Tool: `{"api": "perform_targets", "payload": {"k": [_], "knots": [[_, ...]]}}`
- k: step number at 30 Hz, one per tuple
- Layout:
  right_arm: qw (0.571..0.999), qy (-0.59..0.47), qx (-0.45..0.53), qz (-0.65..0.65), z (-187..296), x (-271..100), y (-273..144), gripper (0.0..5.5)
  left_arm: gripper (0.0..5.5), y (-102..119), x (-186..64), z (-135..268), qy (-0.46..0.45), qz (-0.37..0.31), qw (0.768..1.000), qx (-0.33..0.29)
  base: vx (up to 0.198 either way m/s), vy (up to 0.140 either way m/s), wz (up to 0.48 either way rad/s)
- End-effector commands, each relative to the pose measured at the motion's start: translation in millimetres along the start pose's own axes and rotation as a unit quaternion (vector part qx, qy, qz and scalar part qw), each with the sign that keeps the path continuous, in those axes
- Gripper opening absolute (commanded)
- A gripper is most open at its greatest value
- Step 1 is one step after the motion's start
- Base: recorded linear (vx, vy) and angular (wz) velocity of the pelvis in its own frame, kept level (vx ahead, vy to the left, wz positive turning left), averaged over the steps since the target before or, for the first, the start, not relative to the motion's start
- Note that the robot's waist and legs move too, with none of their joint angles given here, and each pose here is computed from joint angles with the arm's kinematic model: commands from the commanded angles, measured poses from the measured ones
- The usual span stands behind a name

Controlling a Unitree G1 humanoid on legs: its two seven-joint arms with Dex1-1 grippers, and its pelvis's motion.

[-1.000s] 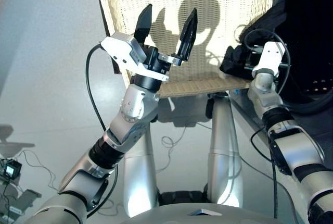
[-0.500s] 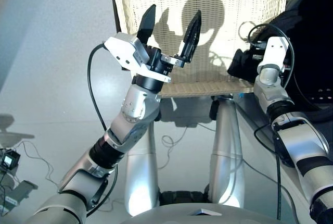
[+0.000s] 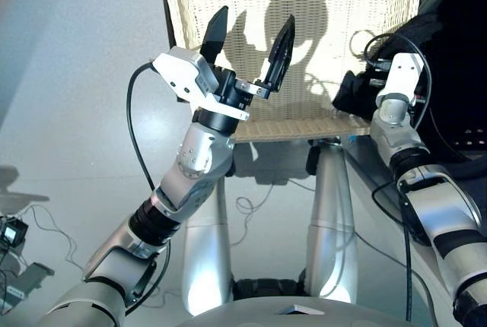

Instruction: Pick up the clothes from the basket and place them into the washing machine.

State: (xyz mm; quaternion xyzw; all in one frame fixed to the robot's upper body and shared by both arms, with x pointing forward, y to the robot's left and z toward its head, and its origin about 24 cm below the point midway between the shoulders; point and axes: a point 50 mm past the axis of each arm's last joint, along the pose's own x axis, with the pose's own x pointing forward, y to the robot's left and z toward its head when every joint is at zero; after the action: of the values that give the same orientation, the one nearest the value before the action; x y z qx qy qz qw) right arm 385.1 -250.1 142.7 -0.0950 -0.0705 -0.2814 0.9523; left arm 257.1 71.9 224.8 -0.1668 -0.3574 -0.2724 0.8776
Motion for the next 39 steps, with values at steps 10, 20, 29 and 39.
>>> {"api": "perform_targets", "payload": {"k": [10,20,29,39], "knots": [[0.904,-0.215,0.200,-0.311,108.2,25.8,-143.0,0.00,5.50,-4.0,-0.3,28.5,-0.079,-0.020,0.997,0.010,0.000,0.000,0.000],[0.900,-0.223,0.217,-0.304,102.7,23.3,-153.1,0.00,5.50,0.3,-2.6,29.9,-0.079,-0.020,0.997,0.015,0.000,0.000,0.000],[0.903,-0.214,0.240,-0.285,94.7,20.8,-136.5,0.00,5.50,-1.2,-2.4,30.7,-0.082,-0.023,0.996,0.011,0.000,0.000,0.000],[0.829,-0.164,0.377,-0.379,83.5,24.0,-173.9,0.00,5.50,-3.4,-2.0,31.6,-0.075,-0.029,0.997,-0.002,0.000,0.000,0.000]]}}
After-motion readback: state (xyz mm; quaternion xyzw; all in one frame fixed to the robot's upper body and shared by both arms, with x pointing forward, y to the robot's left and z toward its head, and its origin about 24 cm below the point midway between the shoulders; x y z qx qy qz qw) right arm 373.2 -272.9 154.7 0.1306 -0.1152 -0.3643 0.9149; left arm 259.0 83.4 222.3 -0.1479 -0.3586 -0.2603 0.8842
